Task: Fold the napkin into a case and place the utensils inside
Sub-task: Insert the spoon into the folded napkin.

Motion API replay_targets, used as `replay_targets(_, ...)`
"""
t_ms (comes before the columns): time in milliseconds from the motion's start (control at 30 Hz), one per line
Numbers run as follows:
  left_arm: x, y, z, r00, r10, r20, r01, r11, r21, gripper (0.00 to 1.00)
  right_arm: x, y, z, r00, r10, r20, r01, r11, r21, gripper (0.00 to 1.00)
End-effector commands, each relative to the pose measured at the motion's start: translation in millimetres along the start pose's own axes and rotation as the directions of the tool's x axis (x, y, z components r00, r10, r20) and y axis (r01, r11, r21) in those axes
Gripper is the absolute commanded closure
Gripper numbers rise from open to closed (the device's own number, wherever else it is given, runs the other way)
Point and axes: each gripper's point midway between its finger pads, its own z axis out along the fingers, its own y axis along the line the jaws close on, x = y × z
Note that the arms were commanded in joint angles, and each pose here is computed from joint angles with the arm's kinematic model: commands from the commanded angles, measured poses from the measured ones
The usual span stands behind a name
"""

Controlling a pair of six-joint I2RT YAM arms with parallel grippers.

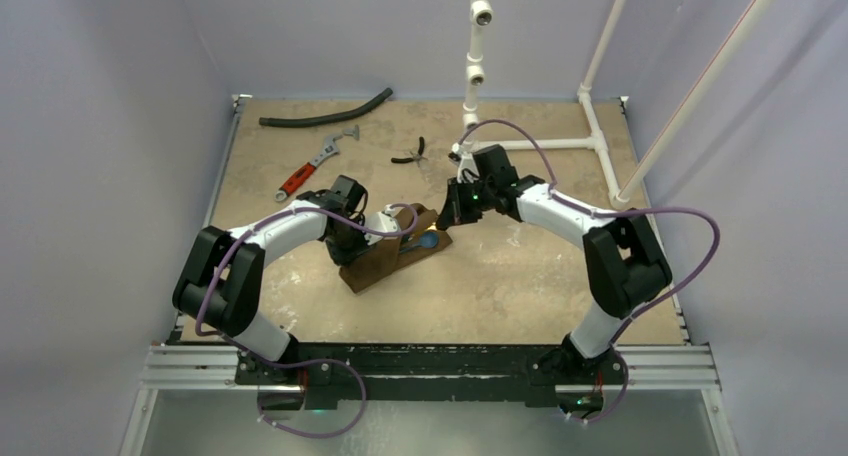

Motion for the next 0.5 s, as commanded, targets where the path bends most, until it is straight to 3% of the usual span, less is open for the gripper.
replay_targets(0,-2,2,6,1.0,0.018,0.016,-0.017,1.0,-0.012,0.81,-12,30,16,0.999,-0.037,0.013,0.038,0.994,-0.101,1.0)
replay_targets(400,0,0,5,0.999,0.049,0.014,-0.049,0.999,-0.021,0.82,8,43,65,0.998,-0.037,-0.046,0.029,0.987,-0.16,1.0)
replay_targets(467,-1,0,3,0.998,0.057,0.016,-0.057,0.998,-0.024,0.82,6,39,71,0.998,-0.041,-0.051,0.034,0.991,-0.132,0.89)
